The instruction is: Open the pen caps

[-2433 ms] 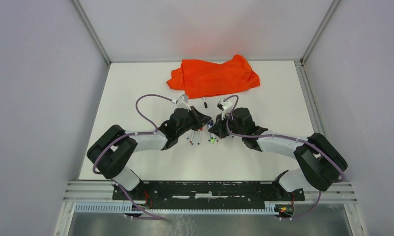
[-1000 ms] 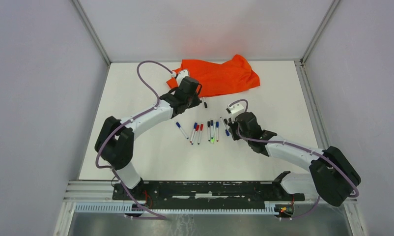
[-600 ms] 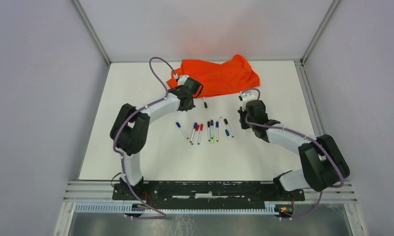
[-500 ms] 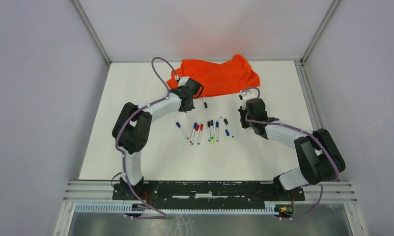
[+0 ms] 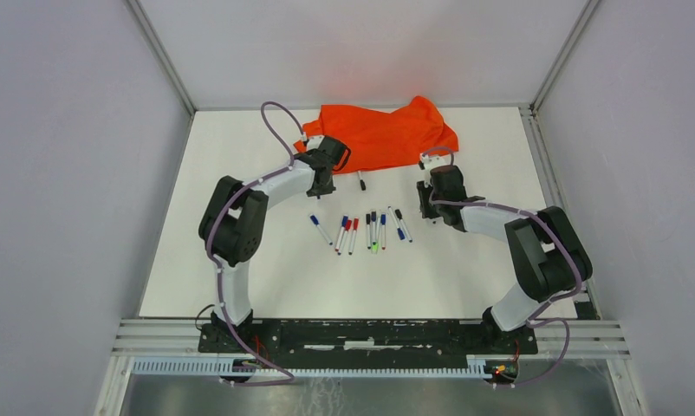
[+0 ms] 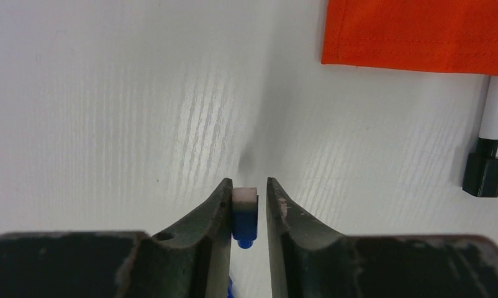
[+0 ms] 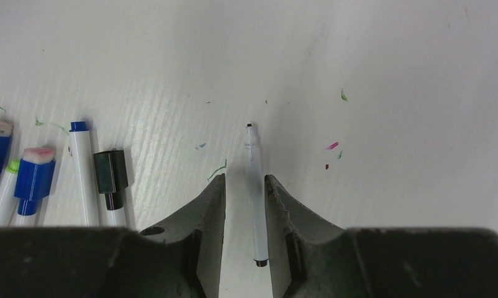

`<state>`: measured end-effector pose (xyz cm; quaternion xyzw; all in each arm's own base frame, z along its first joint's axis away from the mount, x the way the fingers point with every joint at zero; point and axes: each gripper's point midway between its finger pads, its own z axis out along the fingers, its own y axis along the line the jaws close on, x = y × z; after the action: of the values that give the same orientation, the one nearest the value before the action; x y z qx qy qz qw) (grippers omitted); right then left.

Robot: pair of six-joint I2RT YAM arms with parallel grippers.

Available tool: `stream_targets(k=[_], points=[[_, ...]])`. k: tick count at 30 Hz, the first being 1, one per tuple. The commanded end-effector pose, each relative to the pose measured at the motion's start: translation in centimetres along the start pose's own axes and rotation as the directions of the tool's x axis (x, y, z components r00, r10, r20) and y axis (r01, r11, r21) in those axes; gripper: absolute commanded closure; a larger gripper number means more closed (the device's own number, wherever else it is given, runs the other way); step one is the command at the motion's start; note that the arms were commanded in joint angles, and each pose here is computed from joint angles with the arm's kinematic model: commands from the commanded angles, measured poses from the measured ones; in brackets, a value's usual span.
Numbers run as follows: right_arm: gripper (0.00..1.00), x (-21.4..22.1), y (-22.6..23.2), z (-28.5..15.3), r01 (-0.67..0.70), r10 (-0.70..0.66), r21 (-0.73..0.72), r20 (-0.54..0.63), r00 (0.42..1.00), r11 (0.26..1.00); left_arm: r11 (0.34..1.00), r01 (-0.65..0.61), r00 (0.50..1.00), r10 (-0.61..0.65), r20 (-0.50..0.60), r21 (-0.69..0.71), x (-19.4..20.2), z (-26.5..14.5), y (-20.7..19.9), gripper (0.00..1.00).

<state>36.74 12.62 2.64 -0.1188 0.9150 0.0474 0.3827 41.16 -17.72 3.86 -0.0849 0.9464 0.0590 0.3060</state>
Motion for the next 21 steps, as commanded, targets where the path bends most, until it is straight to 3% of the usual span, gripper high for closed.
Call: stream_targets(k=[1,13,21], points=[[0.65,-1.6,0.0,0.3,0.004,-0.004,-0.005,0.038,0.999,1.000,1.000,-0.021,1.000,0.021,-0.004,0.022,0.3,0.7,-0.2,0.65],[0.62,-3.1,0.5,-0.9,0.037,-0.036,-0.013,0.089,0.995,0.999,0.999,0.001,1.000,-0.001,-0.013,0.044,0.4,1.2,-0.3,0.38],[0.60,-2.7,2.0,-1.9,0.081,-0.079,-0.016,0.105,0.991,0.997,0.997,0.027,1.000,-0.027,0.003,0.066,-0.4,0.5,-0.2,0.36]])
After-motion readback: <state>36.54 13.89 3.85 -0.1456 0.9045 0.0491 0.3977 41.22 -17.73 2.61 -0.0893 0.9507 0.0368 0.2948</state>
